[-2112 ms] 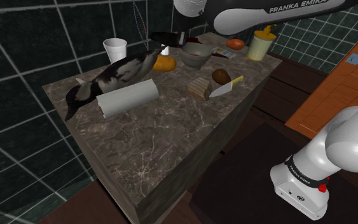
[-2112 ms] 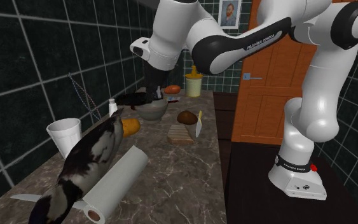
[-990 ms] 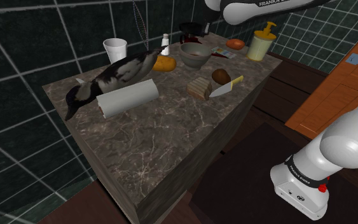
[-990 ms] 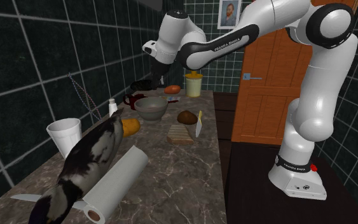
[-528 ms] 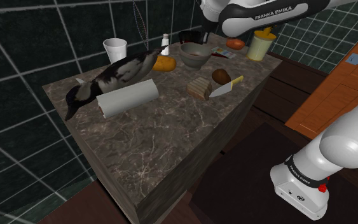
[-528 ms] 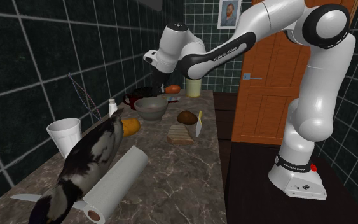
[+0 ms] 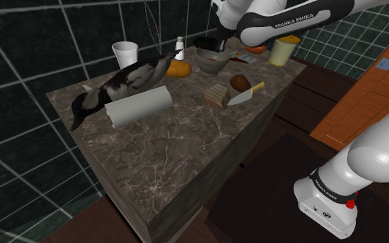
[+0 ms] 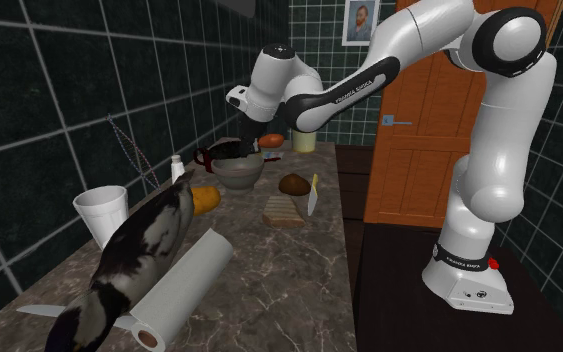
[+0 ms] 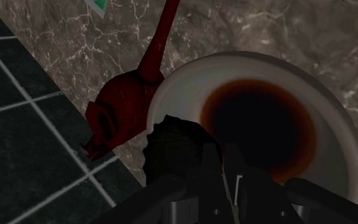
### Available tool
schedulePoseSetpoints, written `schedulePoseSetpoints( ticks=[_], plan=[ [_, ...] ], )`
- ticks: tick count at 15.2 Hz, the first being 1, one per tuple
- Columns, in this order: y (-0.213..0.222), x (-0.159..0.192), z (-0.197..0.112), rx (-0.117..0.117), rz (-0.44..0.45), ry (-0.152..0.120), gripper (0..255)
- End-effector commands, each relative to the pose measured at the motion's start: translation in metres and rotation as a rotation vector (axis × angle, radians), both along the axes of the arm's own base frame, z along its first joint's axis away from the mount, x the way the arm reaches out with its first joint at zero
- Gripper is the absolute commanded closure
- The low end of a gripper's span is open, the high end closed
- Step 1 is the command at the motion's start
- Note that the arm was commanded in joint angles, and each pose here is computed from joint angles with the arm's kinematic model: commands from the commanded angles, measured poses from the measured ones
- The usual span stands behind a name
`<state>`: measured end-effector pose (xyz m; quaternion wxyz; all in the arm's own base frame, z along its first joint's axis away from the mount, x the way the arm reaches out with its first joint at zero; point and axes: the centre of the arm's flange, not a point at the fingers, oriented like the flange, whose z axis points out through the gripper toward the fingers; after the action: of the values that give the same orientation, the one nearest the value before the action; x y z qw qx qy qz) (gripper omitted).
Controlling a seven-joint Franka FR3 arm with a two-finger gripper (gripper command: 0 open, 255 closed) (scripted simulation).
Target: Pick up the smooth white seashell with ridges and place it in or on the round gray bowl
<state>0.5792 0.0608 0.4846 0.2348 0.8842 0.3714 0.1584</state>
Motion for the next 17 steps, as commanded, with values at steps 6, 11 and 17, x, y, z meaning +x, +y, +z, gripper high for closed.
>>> schedulePoseSetpoints(
  ticks=[6,11,17],
  plan=[
    [0.0,0.0,0.0,0.0,0.0,0.0,0],
    [0.012,-0.018,0.033,0.0,0.0,0.0,0],
    [0.015,-0.023,0.042,0.0,0.0,0.0,0]
  ],
)
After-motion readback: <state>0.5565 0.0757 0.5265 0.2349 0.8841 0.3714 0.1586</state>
